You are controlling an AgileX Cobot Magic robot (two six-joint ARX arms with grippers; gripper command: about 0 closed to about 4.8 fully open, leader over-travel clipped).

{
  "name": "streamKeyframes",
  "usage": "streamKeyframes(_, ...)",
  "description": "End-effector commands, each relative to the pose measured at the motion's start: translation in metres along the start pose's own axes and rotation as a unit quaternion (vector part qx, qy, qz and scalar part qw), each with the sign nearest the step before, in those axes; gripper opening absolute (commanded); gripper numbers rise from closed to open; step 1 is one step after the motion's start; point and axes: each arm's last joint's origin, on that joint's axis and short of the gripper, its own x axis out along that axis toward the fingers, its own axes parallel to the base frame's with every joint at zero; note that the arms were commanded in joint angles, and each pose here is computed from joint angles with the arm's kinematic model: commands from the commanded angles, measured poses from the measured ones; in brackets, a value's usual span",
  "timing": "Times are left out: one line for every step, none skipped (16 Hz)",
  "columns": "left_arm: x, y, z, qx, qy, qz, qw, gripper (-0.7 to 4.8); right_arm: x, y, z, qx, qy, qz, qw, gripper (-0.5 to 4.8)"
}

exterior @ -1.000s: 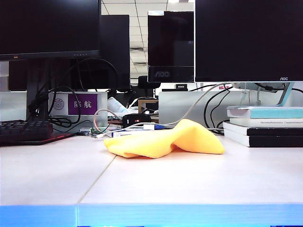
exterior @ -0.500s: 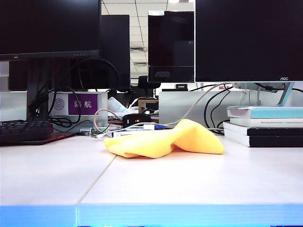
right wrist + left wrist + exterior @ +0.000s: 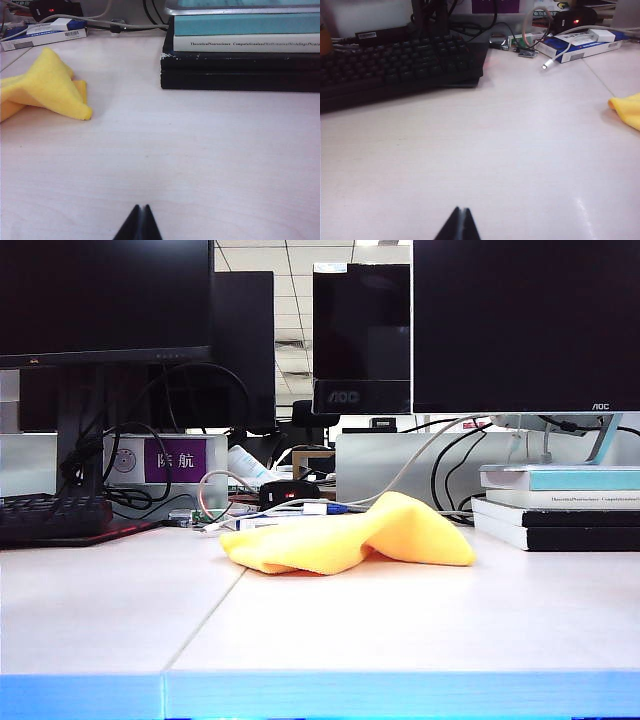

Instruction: Wipe the table from back to front using the rag.

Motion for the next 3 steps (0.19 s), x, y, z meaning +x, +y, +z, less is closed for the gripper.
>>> streamKeyframes(0.0004,-0.0003,-0.0029,0.001,0.007,-0.003,1.000,-0.03,0.0000,0.0001,-0.0005,0.002,0.002,0.002,1.000,0.01)
streamKeyframes(0.0004,-0.0003,-0.0029,0.001,0.007,-0.003,1.000,-0.03,0.0000,0.0001,-0.0005,0.002,0.002,0.002,1.000,0.01)
streamKeyframes(0.0004,-0.0003,-0.0029,0.001,0.007,-0.003,1.000,-0.03,0.0000,0.0001,-0.0005,0.002,0.002,0.003,1.000,0.01)
